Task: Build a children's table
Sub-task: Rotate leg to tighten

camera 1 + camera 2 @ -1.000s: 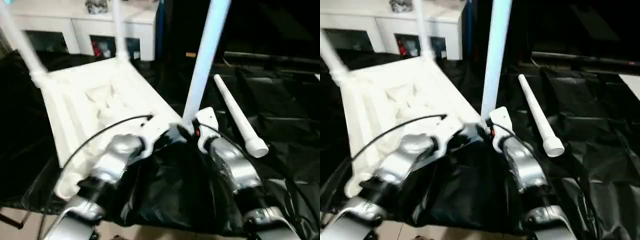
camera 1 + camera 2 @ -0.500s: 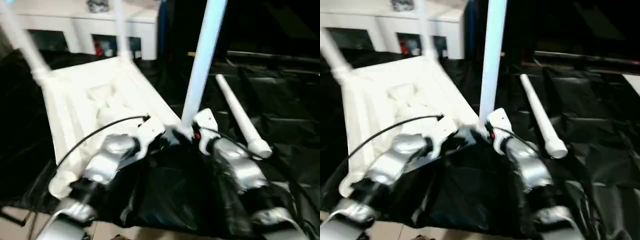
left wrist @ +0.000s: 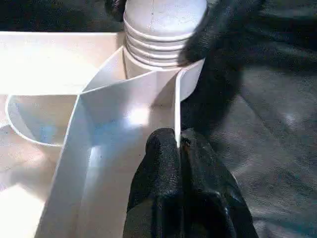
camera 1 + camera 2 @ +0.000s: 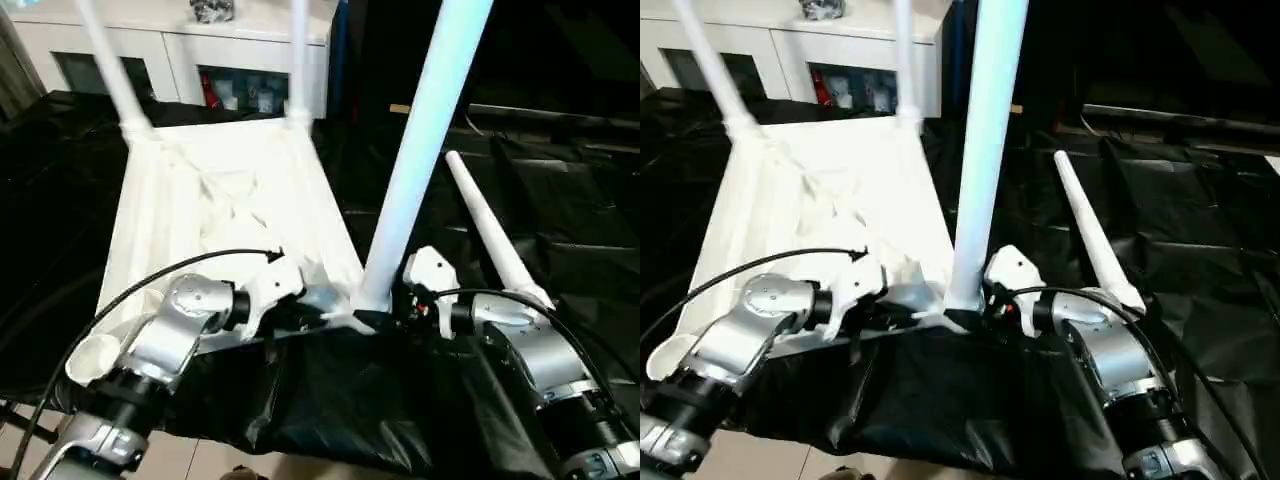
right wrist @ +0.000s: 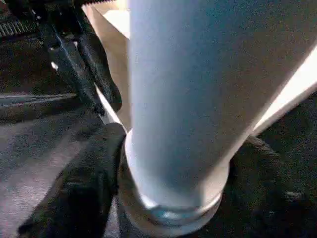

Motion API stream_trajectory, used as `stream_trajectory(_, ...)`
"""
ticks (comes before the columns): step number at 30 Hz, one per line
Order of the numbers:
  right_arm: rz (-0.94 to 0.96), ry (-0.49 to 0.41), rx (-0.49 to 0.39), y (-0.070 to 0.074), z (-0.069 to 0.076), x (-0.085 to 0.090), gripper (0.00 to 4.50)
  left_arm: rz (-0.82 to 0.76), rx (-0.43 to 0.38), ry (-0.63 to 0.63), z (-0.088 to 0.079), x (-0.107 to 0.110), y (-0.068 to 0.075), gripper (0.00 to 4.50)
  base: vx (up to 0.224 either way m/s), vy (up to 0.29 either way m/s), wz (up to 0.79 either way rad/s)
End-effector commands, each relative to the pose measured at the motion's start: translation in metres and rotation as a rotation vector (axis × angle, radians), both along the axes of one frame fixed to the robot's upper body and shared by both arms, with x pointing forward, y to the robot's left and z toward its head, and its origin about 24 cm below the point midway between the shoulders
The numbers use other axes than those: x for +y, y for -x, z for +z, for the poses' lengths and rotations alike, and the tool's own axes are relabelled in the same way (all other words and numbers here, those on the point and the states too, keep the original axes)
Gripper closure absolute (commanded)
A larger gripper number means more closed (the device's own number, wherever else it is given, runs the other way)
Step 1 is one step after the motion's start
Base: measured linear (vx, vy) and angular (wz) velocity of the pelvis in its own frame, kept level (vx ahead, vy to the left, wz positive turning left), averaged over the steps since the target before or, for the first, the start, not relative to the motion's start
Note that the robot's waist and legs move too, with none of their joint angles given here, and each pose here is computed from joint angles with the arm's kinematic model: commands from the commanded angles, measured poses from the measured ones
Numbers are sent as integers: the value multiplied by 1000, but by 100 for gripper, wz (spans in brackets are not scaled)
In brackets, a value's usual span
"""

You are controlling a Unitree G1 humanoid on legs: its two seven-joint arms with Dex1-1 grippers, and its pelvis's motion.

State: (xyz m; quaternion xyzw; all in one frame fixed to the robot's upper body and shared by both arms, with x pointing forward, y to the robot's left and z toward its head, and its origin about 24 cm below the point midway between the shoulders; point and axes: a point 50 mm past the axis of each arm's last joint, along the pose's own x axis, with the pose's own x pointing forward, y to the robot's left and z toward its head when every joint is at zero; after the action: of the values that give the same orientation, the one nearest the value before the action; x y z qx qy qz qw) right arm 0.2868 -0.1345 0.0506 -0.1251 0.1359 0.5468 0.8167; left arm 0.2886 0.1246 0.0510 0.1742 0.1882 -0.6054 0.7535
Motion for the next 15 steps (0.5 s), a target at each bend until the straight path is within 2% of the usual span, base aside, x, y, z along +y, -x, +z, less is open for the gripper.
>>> stream_trajectory(1, 119, -32, 8, 8, 3, 19, 168, -54, -39, 65, 12, -14, 1, 450, 0, 0, 0)
stream_trajectory(9, 65, -28, 11, 6, -3, 23, 181, -6, -67, 50, 11, -16, -3, 450, 0, 0, 0)
stream_trajectory(13, -155, -20, 21, -7, -13, 26, 183, 119, -102, 48, 10, -25, -16, 450, 0, 0, 0)
stream_trajectory(15, -326, -21, 27, -17, -21, 29, 183, 187, -114, 52, 10, -36, -23, 450, 0, 0, 0)
